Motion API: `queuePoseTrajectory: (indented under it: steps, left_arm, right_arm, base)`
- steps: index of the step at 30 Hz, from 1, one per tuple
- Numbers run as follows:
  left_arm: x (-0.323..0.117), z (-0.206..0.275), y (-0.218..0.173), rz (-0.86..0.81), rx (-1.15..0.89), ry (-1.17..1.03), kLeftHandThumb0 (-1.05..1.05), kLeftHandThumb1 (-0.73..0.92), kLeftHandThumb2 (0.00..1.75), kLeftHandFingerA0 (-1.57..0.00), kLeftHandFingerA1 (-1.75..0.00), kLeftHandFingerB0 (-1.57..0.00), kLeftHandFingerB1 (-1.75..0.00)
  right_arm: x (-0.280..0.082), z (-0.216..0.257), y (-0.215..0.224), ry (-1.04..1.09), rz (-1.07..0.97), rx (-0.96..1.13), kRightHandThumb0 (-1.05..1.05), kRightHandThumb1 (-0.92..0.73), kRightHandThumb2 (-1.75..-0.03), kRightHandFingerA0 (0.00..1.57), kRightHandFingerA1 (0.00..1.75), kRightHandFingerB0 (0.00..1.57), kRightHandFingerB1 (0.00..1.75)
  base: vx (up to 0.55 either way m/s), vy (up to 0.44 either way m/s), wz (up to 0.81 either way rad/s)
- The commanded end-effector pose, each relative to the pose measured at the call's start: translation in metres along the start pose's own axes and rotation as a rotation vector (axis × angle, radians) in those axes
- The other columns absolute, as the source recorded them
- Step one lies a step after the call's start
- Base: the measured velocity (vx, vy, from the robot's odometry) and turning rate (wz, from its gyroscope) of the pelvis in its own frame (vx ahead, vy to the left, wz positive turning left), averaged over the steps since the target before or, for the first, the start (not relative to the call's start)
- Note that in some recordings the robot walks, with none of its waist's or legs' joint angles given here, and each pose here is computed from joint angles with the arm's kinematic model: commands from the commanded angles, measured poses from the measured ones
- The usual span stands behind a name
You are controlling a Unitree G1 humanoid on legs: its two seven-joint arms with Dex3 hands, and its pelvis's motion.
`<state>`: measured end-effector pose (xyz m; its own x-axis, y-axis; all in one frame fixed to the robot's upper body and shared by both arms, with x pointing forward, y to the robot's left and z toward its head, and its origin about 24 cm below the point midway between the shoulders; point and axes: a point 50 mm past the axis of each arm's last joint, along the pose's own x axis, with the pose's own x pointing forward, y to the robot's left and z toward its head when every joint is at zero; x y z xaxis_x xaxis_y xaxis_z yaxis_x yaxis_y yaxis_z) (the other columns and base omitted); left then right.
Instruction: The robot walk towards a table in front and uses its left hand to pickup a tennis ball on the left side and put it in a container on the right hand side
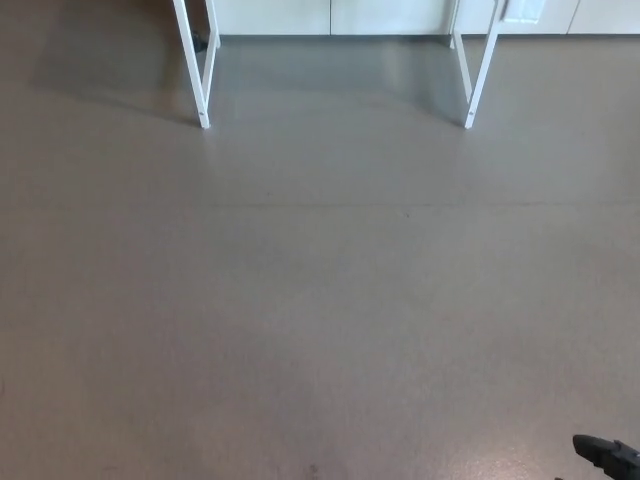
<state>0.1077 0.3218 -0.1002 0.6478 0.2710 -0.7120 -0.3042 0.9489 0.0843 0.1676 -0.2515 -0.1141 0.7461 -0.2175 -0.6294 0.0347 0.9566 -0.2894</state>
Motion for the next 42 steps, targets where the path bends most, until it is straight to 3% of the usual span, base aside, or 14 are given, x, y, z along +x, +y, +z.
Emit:
queuePoseTrajectory:
  steps: [1, 2, 3, 15, 16, 17, 18, 31, 36, 37, 39, 40, 41, 42]
  left_arm:
    - [-0.002, 0.004, 0.004, -0.047, -0.053, -0.056, -0.11, 0.64, 0.59, -0.36, -0.45, -0.33, -0.32]
    - [-0.001, 0.004, 0.003, -0.051, -0.066, -0.051, -0.12, 0.62, 0.61, -0.36, -0.46, -0.31, -0.32]
    - [-0.001, 0.002, 0.002, -0.056, -0.058, -0.045, -0.11, 0.42, 0.90, -0.26, -0.57, -0.19, -0.50]
    - [-0.008, -0.012, 0.005, -0.062, -0.058, -0.025, -0.11, 0.43, 0.90, -0.23, -0.56, -0.15, -0.48]
    - [-0.009, -0.014, 0.006, -0.062, -0.058, -0.022, -0.10, 0.43, 0.90, -0.23, -0.56, -0.14, -0.48]
    - [-0.011, -0.015, 0.007, -0.062, -0.057, -0.019, -0.10, 0.43, 0.90, -0.23, -0.56, -0.14, -0.48]
    - [-0.010, -0.015, 0.006, -0.055, -0.040, -0.025, -0.10, 0.42, 0.90, -0.24, -0.56, -0.16, -0.49]
    - [-0.011, -0.016, 0.005, -0.038, 0.005, -0.027, -0.12, 0.41, 0.89, -0.26, -0.56, -0.17, -0.49]
    - [-0.009, -0.015, 0.004, -0.034, -0.014, -0.031, -0.11, 0.42, 0.88, -0.26, -0.56, -0.17, -0.49]
    - [-0.011, -0.017, 0.006, -0.041, -0.008, -0.029, -0.10, 0.40, 0.87, -0.25, -0.56, -0.15, -0.49]
    - [-0.012, -0.018, 0.006, -0.044, -0.005, -0.029, -0.10, 0.40, 0.87, -0.25, -0.56, -0.15, -0.49]
    - [-0.012, -0.018, 0.007, -0.043, -0.004, -0.028, -0.10, 0.39, 0.87, -0.25, -0.56, -0.16, -0.49]
    - [-0.012, -0.018, 0.007, -0.042, -0.003, -0.026, -0.10, 0.39, 0.87, -0.25, -0.56, -0.16, -0.49]
    - [-0.010, -0.017, 0.005, -0.043, -0.022, -0.034, -0.08, 0.38, 0.86, -0.24, -0.56, -0.17, -0.49]
  right_arm:
    - [-0.003, 0.000, -0.005, -0.047, -0.039, 0.022, -0.28, -0.65, -0.59, 0.54, 0.49, 0.31, 0.37]
    - [-0.002, 0.000, -0.007, -0.048, -0.040, 0.024, -0.29, -0.64, -0.58, 0.56, 0.52, 0.31, 0.37]
    - [-0.002, -0.001, -0.008, -0.043, -0.041, 0.019, -0.29, -0.64, -0.58, 0.57, 0.52, 0.31, 0.37]
    - [-0.007, -0.009, -0.009, -0.038, -0.037, 0.023, -0.28, -0.62, -0.59, 0.59, 0.54, 0.31, 0.38]
    - [-0.008, -0.011, -0.008, -0.033, -0.036, 0.027, -0.22, -0.44, -0.91, 0.53, 0.68, 0.19, 0.52]
    - [-0.009, -0.014, -0.007, -0.027, -0.033, 0.031, -0.22, -0.44, -0.91, 0.53, 0.68, 0.19, 0.52]
    - [-0.008, -0.012, -0.007, -0.030, -0.031, 0.022, -0.27, -0.62, -0.58, 0.57, 0.51, 0.31, 0.38]
    - [-0.006, -0.011, -0.006, -0.029, -0.025, -0.003, -0.25, -0.63, -0.59, 0.59, 0.52, 0.30, 0.37]
    - [-0.003, -0.005, -0.007, -0.044, -0.015, -0.007, -0.21, -0.44, -0.91, 0.54, 0.69, 0.19, 0.52]
    - [-0.004, -0.008, -0.006, -0.039, -0.011, -0.009, -0.27, -0.62, -0.58, 0.58, 0.54, 0.30, 0.38]
    - [-0.005, -0.009, -0.006, -0.037, -0.009, -0.009, -0.27, -0.62, -0.58, 0.58, 0.54, 0.30, 0.38]
    - [-0.005, -0.009, -0.005, -0.036, -0.010, -0.015, -0.22, -0.44, -0.91, 0.53, 0.68, 0.19, 0.52]
    - [-0.005, -0.009, -0.005, -0.035, -0.010, -0.023, -0.22, -0.44, -0.91, 0.53, 0.68, 0.19, 0.52]
    - [-0.004, -0.007, -0.006, -0.039, -0.010, -0.030, -0.27, -0.63, -0.58, 0.57, 0.52, 0.30, 0.38]
  base:
    - [0.00, 0.000, 0.00]
    - [0.00, 0.000, 0.00]
    - [0.00, 0.000, 0.00]
    - [-0.02, -0.018, 0.01]
    - [0.06, 0.102, -0.04]
    - [0.07, 0.148, -0.09]
    - [0.05, 0.194, -0.12]
    - [0.20, 0.173, 0.01]
    - [0.25, -0.161, 0.13]
    - [0.40, -0.233, -0.75]
    - [0.33, -0.178, 0.59]
    - [0.30, -0.108, 0.20]
    - [0.32, -0.114, -0.03]
    - [0.34, -0.054, 0.04]
